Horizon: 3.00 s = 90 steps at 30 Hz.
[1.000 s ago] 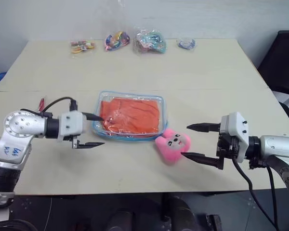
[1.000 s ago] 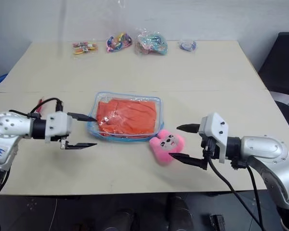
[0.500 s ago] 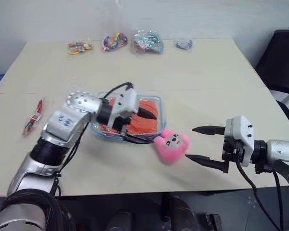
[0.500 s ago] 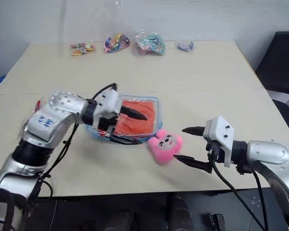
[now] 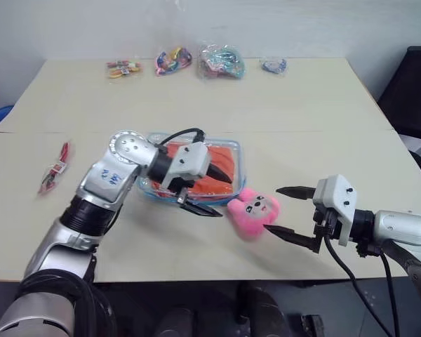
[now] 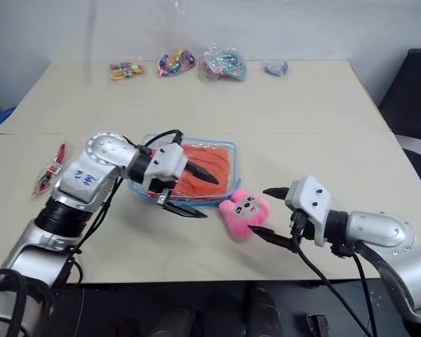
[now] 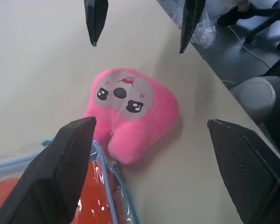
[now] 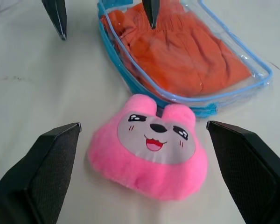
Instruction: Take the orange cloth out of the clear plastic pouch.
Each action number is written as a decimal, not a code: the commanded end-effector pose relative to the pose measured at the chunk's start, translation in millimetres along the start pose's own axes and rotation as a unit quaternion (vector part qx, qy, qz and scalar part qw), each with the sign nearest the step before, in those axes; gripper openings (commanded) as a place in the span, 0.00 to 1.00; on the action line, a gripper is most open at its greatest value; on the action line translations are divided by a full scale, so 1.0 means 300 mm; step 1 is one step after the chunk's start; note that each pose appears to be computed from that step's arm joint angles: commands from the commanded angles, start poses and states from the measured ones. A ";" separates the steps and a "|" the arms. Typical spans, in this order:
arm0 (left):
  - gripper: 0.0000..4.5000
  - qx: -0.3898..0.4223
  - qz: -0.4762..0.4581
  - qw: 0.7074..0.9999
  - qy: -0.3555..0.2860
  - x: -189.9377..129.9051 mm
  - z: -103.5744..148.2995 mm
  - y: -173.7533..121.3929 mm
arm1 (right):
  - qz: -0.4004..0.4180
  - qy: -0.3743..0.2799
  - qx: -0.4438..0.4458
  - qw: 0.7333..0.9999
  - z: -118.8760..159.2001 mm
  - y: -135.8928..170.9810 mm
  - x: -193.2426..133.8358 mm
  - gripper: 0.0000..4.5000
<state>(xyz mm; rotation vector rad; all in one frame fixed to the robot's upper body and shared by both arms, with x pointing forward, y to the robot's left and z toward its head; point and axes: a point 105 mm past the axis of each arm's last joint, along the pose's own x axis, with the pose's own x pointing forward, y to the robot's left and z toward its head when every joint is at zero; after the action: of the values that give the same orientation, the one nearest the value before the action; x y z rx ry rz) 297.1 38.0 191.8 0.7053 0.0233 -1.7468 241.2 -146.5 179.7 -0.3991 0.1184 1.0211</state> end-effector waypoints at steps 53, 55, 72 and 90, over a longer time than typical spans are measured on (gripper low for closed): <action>0.63 0.131 -0.005 0.991 0.005 0.140 0.017 0.012 | -0.002 -0.006 -0.034 0.999 0.065 -0.011 -0.077 1.00; 0.69 0.145 -0.007 0.989 0.019 0.167 0.001 0.015 | -0.006 -0.002 -0.030 1.000 0.063 0.001 -0.092 1.00; 0.42 0.160 -0.019 0.986 0.043 0.238 -0.057 0.023 | -0.032 0.000 -0.018 0.999 0.061 0.013 -0.112 1.00; 0.00 0.052 -0.040 0.998 -0.004 0.007 -0.033 -0.076 | 0.007 0.023 -0.112 0.993 -0.002 -0.060 0.074 1.00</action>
<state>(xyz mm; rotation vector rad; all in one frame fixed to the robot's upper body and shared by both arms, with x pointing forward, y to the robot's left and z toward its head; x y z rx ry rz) 287.8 46.3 165.2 0.7944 -0.0001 -1.8130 264.2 -141.3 178.4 -0.5710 0.0819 1.0358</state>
